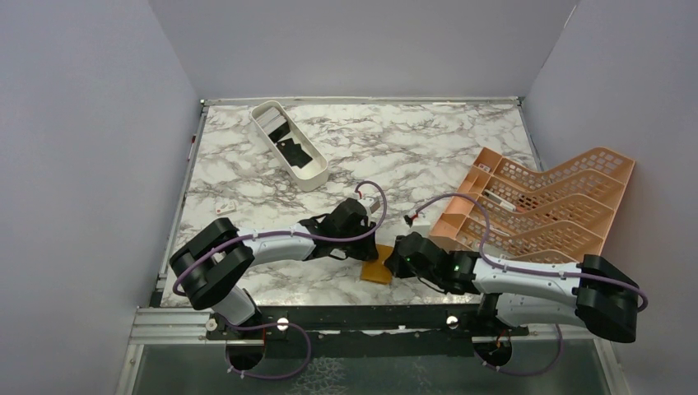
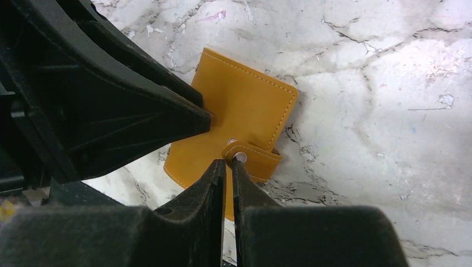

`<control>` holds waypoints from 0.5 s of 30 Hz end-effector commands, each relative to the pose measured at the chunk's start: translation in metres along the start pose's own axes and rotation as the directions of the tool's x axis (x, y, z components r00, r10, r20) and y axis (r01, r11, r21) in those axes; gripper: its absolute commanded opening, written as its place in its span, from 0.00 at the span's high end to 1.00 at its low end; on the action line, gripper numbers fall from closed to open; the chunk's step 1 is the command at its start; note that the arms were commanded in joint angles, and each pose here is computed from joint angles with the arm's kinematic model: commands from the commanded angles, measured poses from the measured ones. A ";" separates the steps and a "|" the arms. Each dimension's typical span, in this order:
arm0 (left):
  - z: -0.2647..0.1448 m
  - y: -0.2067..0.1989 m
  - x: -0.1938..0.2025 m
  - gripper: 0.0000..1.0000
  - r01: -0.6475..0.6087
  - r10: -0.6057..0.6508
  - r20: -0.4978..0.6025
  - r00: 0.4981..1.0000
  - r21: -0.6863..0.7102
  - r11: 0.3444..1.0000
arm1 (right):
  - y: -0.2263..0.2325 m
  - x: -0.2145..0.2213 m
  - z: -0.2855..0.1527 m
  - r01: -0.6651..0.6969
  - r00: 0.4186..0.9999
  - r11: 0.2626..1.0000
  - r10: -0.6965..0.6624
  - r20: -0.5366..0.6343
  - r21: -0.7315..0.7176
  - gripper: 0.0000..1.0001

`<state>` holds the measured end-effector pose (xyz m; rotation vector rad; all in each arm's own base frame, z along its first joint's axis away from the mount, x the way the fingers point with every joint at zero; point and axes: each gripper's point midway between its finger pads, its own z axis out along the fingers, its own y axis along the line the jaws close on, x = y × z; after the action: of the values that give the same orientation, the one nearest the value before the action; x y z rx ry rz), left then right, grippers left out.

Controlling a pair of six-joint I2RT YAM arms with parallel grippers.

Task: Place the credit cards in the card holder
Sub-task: Close the card holder at the center of the board.

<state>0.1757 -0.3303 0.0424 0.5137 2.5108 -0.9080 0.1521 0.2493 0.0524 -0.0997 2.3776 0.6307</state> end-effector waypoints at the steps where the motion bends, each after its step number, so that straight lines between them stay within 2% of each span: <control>1: -0.001 0.004 0.004 0.74 -0.001 0.001 -0.008 1.000 -0.004 1.000 | 0.004 -0.003 0.004 0.003 1.000 1.000 -0.003 0.016 -0.019 0.86; 5: -0.002 0.002 0.004 0.74 -0.002 0.002 -0.009 1.000 0.003 1.000 | 0.007 -0.002 0.006 0.011 1.000 1.000 -0.011 0.011 -0.027 0.86; 9: -0.010 -0.003 -0.004 0.72 -0.007 0.007 0.019 1.000 0.005 1.000 | 0.025 -0.003 -0.002 0.041 0.999 0.994 -0.044 -0.028 -0.097 0.85; 15: -0.028 -0.003 -0.022 0.67 -0.028 0.031 0.093 0.995 -0.036 0.999 | 0.000 -0.002 -0.007 0.073 0.996 0.997 -0.073 -0.059 0.002 0.84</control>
<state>0.1761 -0.3258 0.0567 0.5041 2.4861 -0.9039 0.1484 0.2573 0.0563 -0.1808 2.3958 0.6471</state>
